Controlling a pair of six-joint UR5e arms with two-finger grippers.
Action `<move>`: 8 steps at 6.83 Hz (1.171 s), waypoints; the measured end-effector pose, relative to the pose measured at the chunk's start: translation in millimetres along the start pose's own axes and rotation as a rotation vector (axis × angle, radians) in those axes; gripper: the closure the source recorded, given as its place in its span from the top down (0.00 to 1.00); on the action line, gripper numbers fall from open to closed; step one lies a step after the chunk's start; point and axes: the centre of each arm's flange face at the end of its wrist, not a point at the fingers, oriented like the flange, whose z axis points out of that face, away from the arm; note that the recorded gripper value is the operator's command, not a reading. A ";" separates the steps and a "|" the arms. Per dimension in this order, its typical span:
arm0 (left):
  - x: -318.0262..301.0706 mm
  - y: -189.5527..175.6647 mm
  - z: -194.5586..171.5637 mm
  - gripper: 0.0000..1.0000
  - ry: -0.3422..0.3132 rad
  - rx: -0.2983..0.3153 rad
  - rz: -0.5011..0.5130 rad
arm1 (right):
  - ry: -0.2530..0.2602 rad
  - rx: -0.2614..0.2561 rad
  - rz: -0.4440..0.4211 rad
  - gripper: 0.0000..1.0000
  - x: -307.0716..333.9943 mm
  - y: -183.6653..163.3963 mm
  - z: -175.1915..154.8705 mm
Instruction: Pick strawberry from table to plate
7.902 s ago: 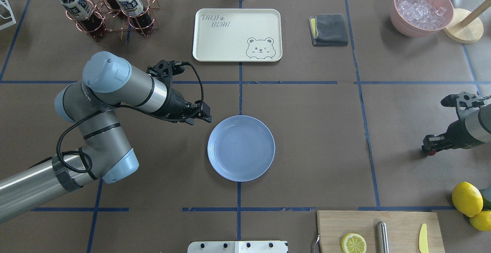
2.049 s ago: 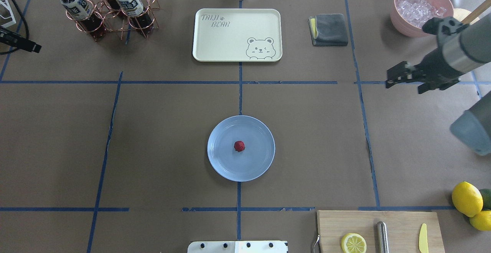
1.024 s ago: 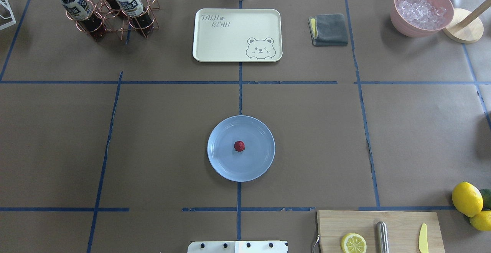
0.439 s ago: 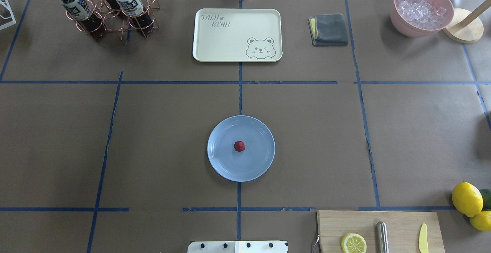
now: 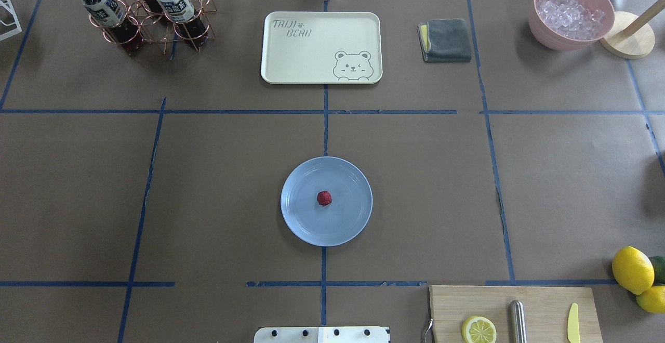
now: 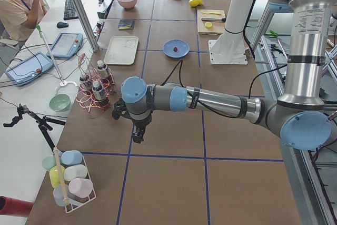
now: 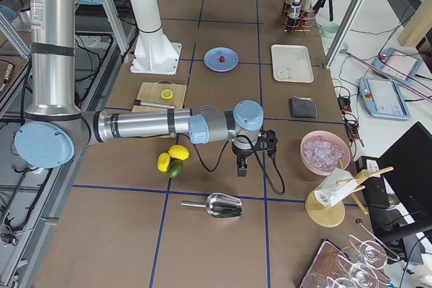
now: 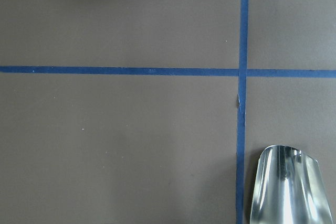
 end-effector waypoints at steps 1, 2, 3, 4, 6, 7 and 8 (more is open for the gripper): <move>-1.0 -12.6 -2.1 1.00 -0.006 0.006 0.008 | 0.001 0.003 -0.008 1.00 -3.3 -3.5 -0.6; -11.4 -18.4 5.8 1.00 -0.006 -0.008 -0.007 | 0.004 0.001 -0.018 1.00 -7.1 -7.1 0.8; -20.5 -18.1 14.7 1.00 -0.003 -0.026 -0.028 | 0.004 -0.003 -0.026 1.00 -11.3 -10.8 3.4; -27.7 -11.5 22.8 1.00 0.001 -0.041 -0.045 | 0.002 -0.009 -0.024 1.00 -12.8 -15.3 6.7; -30.5 -2.8 28.2 1.00 0.008 -0.045 -0.046 | 0.004 -0.024 -0.016 1.00 -7.7 -33.9 17.8; -28.3 -4.2 26.9 1.00 0.008 -0.036 -0.035 | 0.007 -0.031 -0.009 1.00 -4.5 -40.3 22.2; -26.7 -6.2 25.6 1.00 0.007 -0.022 -0.020 | 0.012 -0.034 -0.003 1.00 -1.9 -42.6 24.5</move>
